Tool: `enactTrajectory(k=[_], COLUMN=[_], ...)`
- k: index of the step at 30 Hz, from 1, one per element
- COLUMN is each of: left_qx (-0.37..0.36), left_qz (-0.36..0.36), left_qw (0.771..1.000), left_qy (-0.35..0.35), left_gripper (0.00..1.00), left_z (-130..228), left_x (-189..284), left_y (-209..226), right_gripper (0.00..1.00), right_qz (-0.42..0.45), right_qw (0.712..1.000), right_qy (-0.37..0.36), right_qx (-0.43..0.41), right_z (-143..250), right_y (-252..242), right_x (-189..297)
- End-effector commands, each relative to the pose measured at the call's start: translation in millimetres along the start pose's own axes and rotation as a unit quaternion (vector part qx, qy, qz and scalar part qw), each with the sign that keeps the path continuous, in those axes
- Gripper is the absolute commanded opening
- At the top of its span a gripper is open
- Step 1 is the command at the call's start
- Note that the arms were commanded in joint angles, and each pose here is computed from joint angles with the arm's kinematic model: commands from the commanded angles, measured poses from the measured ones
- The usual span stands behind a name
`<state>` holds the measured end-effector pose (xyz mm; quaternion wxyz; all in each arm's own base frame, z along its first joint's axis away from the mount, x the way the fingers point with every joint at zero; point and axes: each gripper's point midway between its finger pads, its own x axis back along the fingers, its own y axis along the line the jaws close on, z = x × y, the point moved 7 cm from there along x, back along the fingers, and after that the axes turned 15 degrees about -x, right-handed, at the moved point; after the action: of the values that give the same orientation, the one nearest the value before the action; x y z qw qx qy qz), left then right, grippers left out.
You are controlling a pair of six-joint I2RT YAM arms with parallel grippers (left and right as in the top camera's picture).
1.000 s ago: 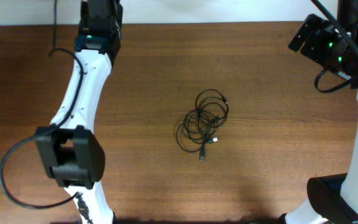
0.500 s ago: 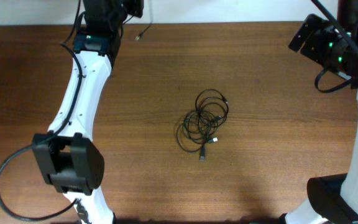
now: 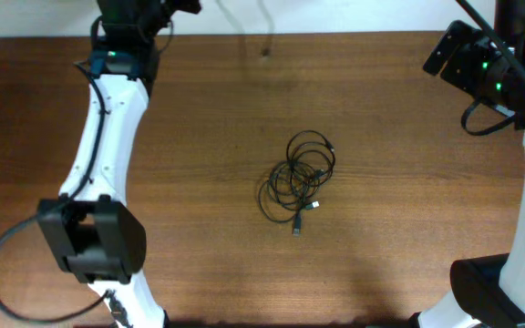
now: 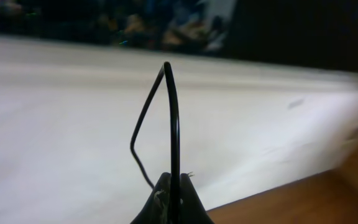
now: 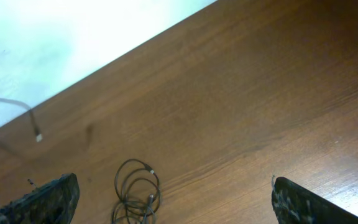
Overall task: Untangle cables
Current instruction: 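Pull the cable up and away toward the back with the left gripper, then lay the separated cable down at the back-left and open the left gripper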
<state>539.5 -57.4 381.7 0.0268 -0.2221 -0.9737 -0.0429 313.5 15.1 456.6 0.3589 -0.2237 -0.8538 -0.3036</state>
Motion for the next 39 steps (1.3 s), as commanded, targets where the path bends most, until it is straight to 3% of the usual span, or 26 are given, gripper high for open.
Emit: enactTrajectory(k=[1, 3, 4, 5, 7, 11, 15, 20, 28, 30, 32, 33, 35, 39], left_qx=[-0.049, -0.059, -0.065, -0.071, -0.071, -0.037, -0.003, 0.024, 0.087, 0.137, 0.204, 0.259, 0.312, 0.324], left_qz=[-0.115, -0.163, -0.182, -0.196, -0.219, -0.269, -0.280, -0.254, -0.159, -0.211, -0.267, -0.296, -0.311, -0.307], left_qw=[0.988, 0.977, 0.971, 0.966, 0.956, 0.937, 0.925, 0.920, 0.891, 0.862, 0.818, 0.783, 0.743, 0.719], left_qy=[0.088, 0.122, 0.139, 0.155, 0.180, 0.218, 0.258, 0.298, 0.416, 0.441, 0.467, 0.482, 0.504, 0.533], left_gripper=[0.00, 0.00, 0.05, 0.27, 0.99, 0.99, 0.99, 0.99, 0.99, 0.99, 0.99, 0.99, 0.99, 0.99], left_z=[83.0, 109.1, 121.7, 132.6, 148.2, 169.9, 187.1, 201.5, 234.4, 240.4, 248.8, 254.6, 262.8, 281.1], left_x=[-0.7, 13.0, 22.3, 32.9, 55.2, 108.4, 137.6, 134.6, 101.1, 104.4, 114.7, 123.2, 134.0, 143.8], left_y=[91.8, 129.9, 148.4, 165.5, 194.2, 243.6, 257.9, 242.0, 159.3, 153.0, 145.1, 137.1, 125.5, 114.5], right_gripper=[0.98, 0.98, 0.98, 0.98, 0.98, 0.98, 0.98, 0.98, 0.98, 0.99, 0.98, 0.98, 0.98, 0.98], right_qz=[0.008, 0.008, 0.008, 0.008, 0.008, 0.008, 0.008, 0.008, 0.008, 0.008, 0.008, 0.008, 0.008, 0.008], right_qw=[1.000, 1.000, 1.000, 1.000, 1.000, 1.000, 1.000, 1.000, 1.000, 1.000, 1.000, 1.000, 1.000, 1.000], right_qy=[-0.008, -0.008, -0.008, -0.008, -0.008, -0.008, -0.008, -0.008, -0.008, -0.008, -0.008, -0.008, -0.008, -0.008], right_qx=[0.002, 0.002, 0.002, 0.002, 0.002, 0.002, 0.002, 0.002, 0.002, 0.002, 0.002, 0.002, 0.002, 0.002], right_z=[-2.1, -2.1, -2.1, -2.1, -2.1, -2.1, -2.1, -2.1, -2.1, -2.1, -2.1, -2.1, -2.1, -2.1], right_y=[-3.3, -3.3, -3.3, -3.3, -3.3, -3.3, -3.3, -3.3, -3.3, -3.3, -3.3, -3.3, -3.3, -3.3], right_x=[1.0, 1.0, 1.0, 1.0, 1.0, 1.0, 1.0, 1.0, 1.0, 1.0, 1.0, 1.0, 1.0, 1.0])
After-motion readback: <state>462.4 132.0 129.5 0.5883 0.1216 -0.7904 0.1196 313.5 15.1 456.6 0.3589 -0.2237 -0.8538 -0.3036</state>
